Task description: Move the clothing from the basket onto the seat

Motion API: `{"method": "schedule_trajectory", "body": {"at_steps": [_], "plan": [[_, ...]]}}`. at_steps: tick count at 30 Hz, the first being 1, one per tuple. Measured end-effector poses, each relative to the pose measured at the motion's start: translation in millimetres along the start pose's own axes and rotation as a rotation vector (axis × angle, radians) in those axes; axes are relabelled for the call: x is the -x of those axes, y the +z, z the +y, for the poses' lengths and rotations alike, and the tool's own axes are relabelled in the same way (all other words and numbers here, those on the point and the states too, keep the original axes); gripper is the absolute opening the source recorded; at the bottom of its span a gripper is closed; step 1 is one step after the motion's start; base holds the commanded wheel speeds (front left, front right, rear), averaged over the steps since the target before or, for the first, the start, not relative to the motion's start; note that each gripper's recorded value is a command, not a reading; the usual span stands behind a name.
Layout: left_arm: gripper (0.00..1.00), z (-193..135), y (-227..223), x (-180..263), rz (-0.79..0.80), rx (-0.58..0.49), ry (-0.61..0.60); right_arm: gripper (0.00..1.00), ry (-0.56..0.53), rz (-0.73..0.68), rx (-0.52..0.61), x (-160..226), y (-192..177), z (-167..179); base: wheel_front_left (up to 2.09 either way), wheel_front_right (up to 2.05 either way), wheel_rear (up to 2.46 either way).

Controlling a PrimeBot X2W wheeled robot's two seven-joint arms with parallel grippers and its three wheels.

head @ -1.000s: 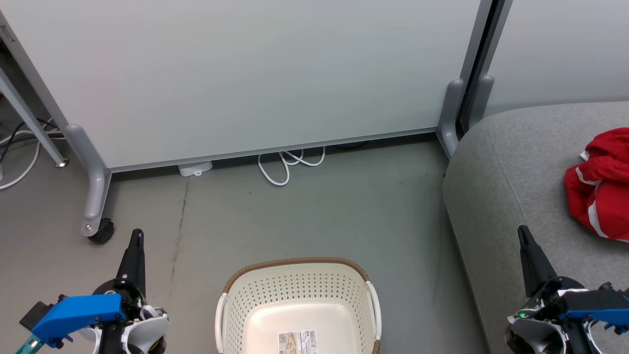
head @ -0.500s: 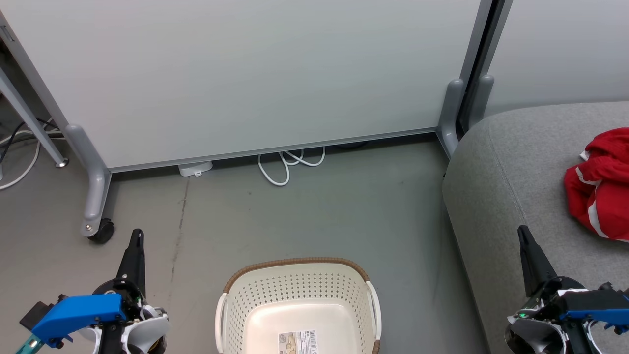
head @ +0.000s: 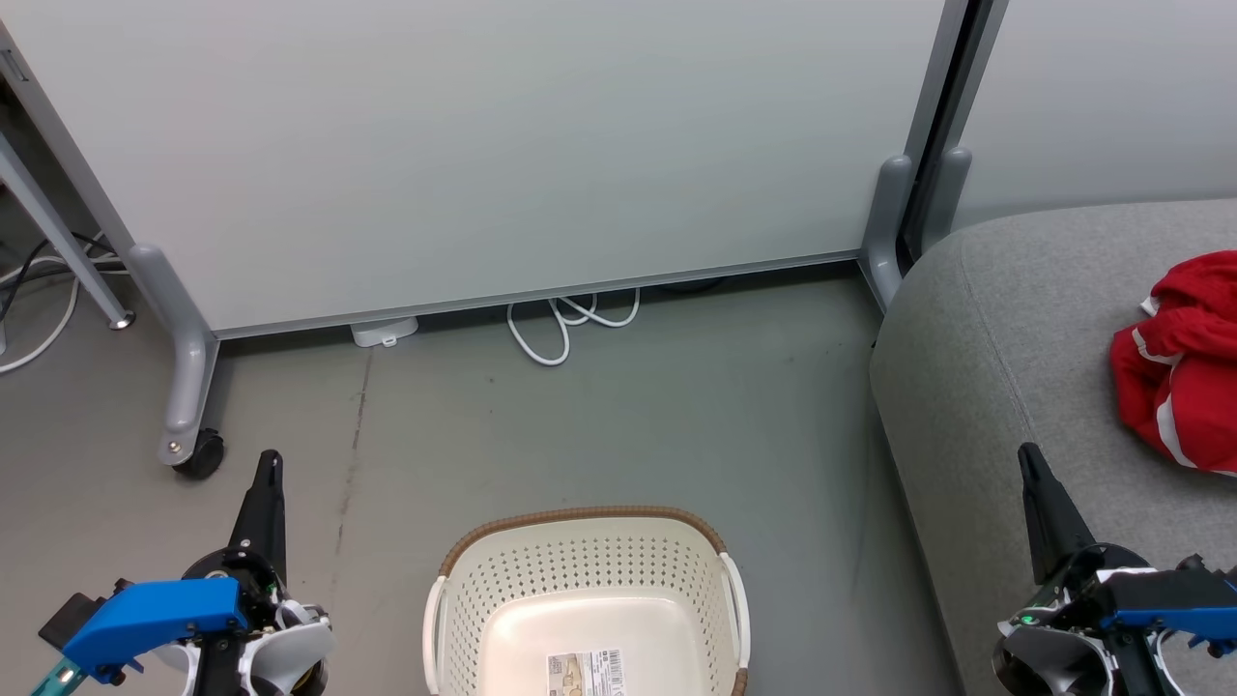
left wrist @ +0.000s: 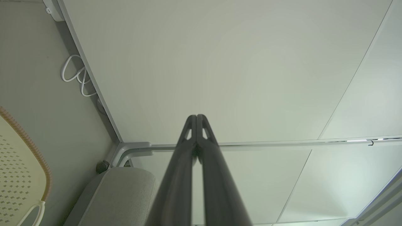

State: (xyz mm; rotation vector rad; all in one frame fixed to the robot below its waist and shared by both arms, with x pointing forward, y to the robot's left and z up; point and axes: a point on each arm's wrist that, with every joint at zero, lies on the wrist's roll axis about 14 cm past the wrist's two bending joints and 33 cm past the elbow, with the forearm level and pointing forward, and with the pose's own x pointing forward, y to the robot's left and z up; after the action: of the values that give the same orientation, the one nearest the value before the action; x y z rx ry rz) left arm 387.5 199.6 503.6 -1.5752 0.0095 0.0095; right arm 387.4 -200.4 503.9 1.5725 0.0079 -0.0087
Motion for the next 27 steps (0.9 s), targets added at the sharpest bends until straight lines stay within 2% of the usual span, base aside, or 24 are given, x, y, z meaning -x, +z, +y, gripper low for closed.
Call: {"method": "schedule_trajectory", "body": {"at_steps": [27], "plan": [[0.0, 0.0, 0.0, 0.0, 0.0, 0.0, 0.0, 0.0, 0.0, 0.0, 0.0, 0.0, 0.0, 0.0, 0.0, 0.0, 0.0]]}}
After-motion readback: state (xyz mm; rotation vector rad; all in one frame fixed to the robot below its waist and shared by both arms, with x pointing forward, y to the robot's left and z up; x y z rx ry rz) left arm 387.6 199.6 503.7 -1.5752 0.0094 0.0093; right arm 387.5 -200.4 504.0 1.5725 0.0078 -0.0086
